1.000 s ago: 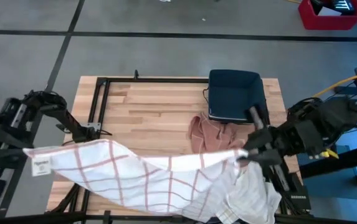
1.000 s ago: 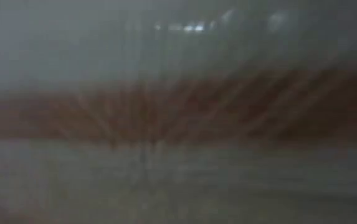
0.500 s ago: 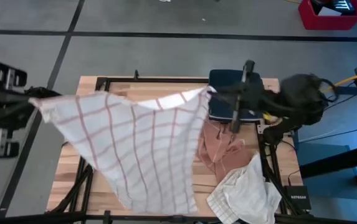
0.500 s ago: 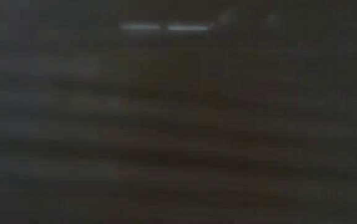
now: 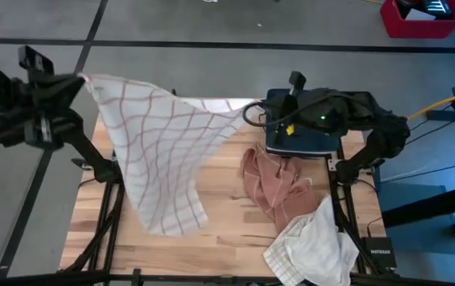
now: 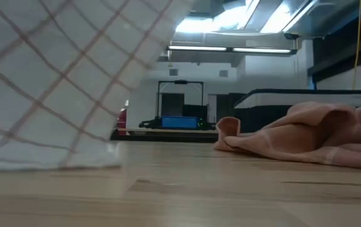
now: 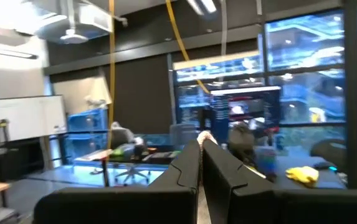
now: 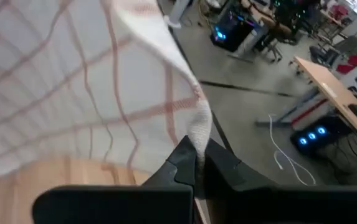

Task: Fold towel
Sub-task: Fold the brown striped towel on the table

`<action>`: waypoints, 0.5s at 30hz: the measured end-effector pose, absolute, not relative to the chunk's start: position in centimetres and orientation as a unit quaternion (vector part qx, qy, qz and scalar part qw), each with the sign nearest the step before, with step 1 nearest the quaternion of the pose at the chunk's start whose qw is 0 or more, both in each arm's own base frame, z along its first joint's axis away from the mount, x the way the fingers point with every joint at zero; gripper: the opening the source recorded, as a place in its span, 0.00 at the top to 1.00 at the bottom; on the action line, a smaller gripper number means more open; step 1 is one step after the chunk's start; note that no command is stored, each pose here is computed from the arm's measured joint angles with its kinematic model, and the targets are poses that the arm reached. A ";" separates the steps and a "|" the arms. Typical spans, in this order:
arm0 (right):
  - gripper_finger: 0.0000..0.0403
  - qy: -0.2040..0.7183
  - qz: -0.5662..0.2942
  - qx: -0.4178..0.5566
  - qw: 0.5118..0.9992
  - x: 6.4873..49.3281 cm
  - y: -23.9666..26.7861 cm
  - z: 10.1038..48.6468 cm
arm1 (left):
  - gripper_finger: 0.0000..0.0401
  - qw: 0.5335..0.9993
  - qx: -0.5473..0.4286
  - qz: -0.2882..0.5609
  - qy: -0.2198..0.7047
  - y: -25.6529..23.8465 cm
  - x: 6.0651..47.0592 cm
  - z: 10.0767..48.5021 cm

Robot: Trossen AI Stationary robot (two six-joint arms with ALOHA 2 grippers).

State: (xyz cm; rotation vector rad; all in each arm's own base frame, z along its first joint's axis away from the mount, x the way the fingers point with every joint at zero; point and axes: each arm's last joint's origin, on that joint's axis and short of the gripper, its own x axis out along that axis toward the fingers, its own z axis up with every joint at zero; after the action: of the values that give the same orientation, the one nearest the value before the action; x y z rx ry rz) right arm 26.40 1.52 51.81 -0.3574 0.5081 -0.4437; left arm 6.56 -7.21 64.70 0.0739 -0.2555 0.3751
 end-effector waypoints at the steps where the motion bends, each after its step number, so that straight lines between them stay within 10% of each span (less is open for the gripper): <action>1: 0.96 0.252 -0.218 -0.177 0.926 26.5 1.4 51.6 | 1.00 0.973 0.035 0.192 -0.127 -6.9 6.5 64.7; 15: 0.96 0.128 -0.067 -0.166 0.975 23.9 5.7 55.8 | 1.00 0.972 0.049 0.193 -0.128 -6.7 6.6 64.7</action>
State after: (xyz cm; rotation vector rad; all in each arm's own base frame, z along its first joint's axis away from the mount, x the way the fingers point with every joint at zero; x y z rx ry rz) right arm 23.90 5.73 55.80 -0.3348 0.2583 -0.1342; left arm 6.61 -6.73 64.69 0.0990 -0.2580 0.3895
